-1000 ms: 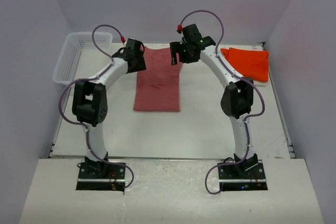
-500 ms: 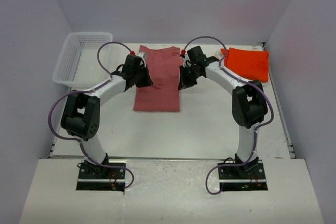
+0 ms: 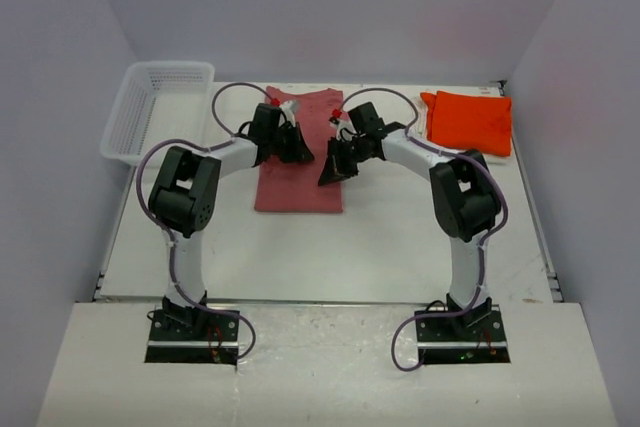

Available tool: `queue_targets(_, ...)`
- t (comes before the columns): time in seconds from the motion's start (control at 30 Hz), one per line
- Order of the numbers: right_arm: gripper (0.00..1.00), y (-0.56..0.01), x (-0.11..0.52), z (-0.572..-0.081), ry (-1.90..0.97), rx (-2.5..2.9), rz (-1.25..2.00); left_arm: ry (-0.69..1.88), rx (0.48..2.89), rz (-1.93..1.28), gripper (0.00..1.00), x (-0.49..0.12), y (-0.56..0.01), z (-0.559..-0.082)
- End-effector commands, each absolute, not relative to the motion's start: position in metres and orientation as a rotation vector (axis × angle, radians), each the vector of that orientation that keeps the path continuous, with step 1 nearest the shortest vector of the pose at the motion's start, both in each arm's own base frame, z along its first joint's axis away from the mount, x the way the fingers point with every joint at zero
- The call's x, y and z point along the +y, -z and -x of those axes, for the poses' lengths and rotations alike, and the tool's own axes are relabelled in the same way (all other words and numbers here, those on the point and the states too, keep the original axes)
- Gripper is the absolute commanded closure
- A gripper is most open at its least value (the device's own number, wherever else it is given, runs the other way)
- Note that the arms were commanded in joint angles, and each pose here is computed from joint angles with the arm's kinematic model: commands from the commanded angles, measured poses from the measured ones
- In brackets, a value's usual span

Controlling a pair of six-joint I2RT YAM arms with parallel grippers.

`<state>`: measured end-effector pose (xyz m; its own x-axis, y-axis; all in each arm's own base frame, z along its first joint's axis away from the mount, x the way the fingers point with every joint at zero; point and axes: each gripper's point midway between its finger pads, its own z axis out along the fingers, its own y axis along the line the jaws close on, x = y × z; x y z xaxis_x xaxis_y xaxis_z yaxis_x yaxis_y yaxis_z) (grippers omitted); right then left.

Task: Fold and stack the t-shirts
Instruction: Fold the folded rectangular tshirt in 1/3 of the way

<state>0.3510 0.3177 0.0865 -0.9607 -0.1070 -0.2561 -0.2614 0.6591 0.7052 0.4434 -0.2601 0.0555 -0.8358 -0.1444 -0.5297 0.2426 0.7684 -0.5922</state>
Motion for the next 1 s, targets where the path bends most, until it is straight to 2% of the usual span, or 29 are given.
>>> queue_targets(0.0, 1.00, -0.074, 0.330, -0.349, -1.141, 2.724, 0.308, 0.947, 2.321, -0.117, 1.00, -0.269, -0.069, -0.466)
queue_targets(0.3, 1.00, -0.007, 0.307, -0.328, -0.712, 2.923, 0.127, 0.907, 2.400, -0.126, 1.00, -0.263, -0.041, -0.471)
queue_targets(0.5, 1.00, 0.012, 0.279, -0.314, -0.493, 2.932, -0.029, 0.886, 2.450, -0.072, 1.00, -0.255, -0.025, -0.460)
queue_targets(0.73, 1.00, 0.021, 0.252, -0.287, -0.424, 2.923, -0.138, 0.837, 2.482, -0.052, 1.00, -0.243, -0.009, -0.425)
queue_targets(0.97, 1.00, 0.030, 0.231, -0.253, -0.420, 2.930, -0.197, 0.906, 2.487, -0.156, 1.00, -0.274, -0.005, -0.411)
